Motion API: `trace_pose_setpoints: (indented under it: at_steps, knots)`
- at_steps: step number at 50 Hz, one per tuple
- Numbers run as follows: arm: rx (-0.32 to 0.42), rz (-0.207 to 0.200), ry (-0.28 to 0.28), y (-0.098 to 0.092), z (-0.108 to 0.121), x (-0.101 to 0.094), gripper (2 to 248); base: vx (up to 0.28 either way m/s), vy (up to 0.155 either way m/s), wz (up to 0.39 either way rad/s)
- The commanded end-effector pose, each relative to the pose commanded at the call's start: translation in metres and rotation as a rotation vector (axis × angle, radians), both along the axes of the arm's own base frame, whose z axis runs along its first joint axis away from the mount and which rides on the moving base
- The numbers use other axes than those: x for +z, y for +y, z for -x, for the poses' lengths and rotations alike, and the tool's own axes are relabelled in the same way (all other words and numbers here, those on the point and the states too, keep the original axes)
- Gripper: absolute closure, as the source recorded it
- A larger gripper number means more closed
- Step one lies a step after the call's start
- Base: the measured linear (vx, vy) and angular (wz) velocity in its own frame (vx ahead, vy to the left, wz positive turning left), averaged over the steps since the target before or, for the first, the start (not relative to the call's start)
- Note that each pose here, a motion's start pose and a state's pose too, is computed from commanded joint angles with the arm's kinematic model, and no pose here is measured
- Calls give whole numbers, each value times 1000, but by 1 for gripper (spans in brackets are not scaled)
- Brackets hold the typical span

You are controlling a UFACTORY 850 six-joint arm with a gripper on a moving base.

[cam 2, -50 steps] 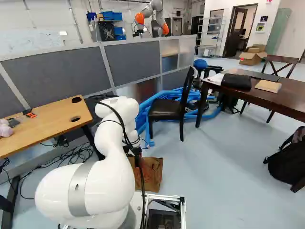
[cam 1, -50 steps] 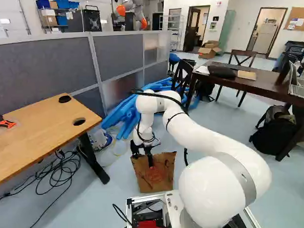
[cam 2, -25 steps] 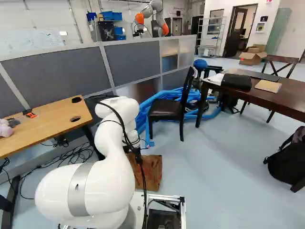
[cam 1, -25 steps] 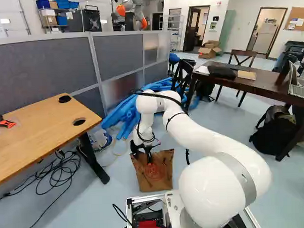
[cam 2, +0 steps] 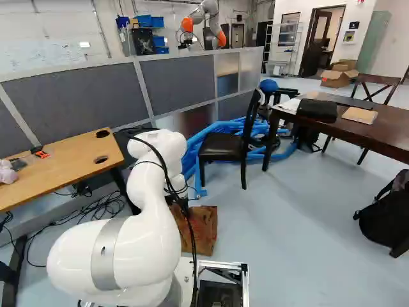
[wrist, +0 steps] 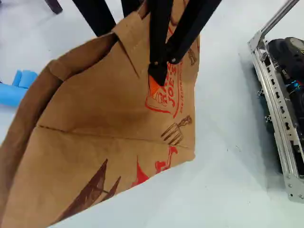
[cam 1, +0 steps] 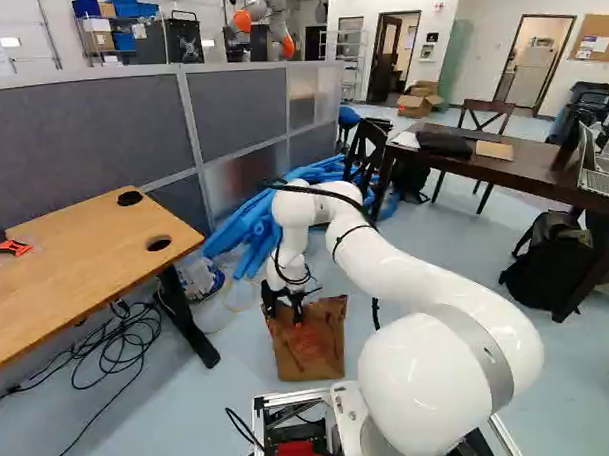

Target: Pick up the bag on the ground and place it on the table

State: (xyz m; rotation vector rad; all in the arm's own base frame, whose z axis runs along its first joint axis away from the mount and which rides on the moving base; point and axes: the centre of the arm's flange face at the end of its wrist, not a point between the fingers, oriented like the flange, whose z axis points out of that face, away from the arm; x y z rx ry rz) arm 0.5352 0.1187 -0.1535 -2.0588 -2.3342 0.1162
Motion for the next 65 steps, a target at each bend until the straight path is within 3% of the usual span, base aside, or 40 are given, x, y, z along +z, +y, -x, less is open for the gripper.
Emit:
trace_pose_setpoints:
  at_steps: [12,65]
  knots:
    - [0,0,0,0,0,7,224,0,0,0]
    - [4,-1,-5,3,6,84,224,0,0,0]
